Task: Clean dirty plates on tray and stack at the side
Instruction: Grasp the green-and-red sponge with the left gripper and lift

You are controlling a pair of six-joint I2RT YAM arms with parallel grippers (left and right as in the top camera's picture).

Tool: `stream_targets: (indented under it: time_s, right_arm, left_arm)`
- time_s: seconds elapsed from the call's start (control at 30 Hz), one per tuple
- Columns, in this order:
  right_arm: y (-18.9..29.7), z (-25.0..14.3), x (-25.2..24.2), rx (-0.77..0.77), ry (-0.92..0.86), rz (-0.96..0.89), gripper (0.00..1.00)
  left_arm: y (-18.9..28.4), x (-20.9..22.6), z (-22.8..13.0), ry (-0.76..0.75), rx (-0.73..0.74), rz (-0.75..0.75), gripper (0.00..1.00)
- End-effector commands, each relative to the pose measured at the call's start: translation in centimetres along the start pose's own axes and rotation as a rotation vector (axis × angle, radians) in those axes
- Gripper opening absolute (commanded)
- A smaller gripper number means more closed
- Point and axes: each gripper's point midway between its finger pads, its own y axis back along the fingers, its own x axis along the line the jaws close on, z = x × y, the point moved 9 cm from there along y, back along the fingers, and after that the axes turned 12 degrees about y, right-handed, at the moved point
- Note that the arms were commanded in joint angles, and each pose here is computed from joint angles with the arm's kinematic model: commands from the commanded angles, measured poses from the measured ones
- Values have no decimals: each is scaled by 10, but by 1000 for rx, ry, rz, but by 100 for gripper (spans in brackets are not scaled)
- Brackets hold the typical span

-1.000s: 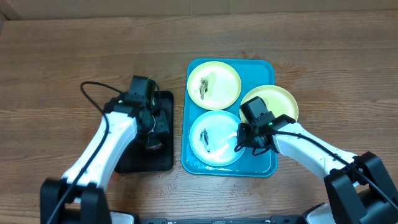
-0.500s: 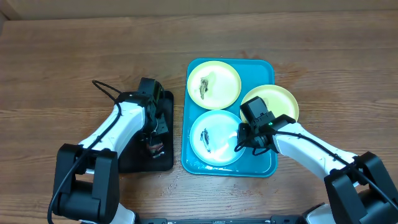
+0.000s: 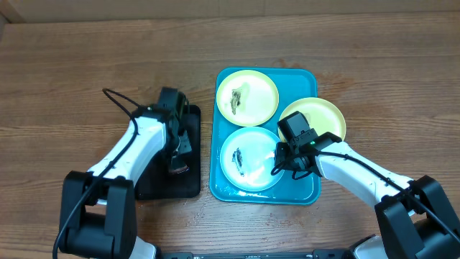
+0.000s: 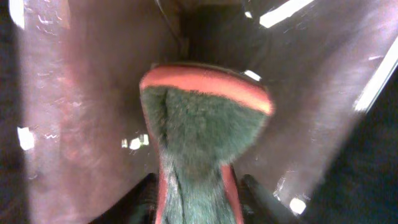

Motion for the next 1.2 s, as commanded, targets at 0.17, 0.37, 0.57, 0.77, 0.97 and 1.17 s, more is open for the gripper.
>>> stream_targets:
  time_s: [0.17, 0.37, 0.57, 0.77, 0.97, 1.17]
  right_arm:
    - [-2, 0, -11, -12, -8, -92, 4]
    - [-2, -2, -11, 3, -8, -98, 4]
    - [-2, -3, -12, 6, -8, -99, 4]
    - [-2, -3, -12, 6, -9, -99, 4]
    - [-2, -3, -12, 5, -9, -98, 4]
    - [-2, -3, -11, 7, -9, -95, 4]
  left_arm:
    - [-22, -4, -11, -27, 84, -54, 4]
    - [28, -21, 14, -75, 44, -105, 4]
    - [33, -18, 21, -80, -4, -48, 4]
    - [-10, -3, 1, -82, -1, -5, 4]
    - [-25, 4, -10, -99, 17, 6, 4]
    - [6, -7, 5, -149, 27, -4, 4]
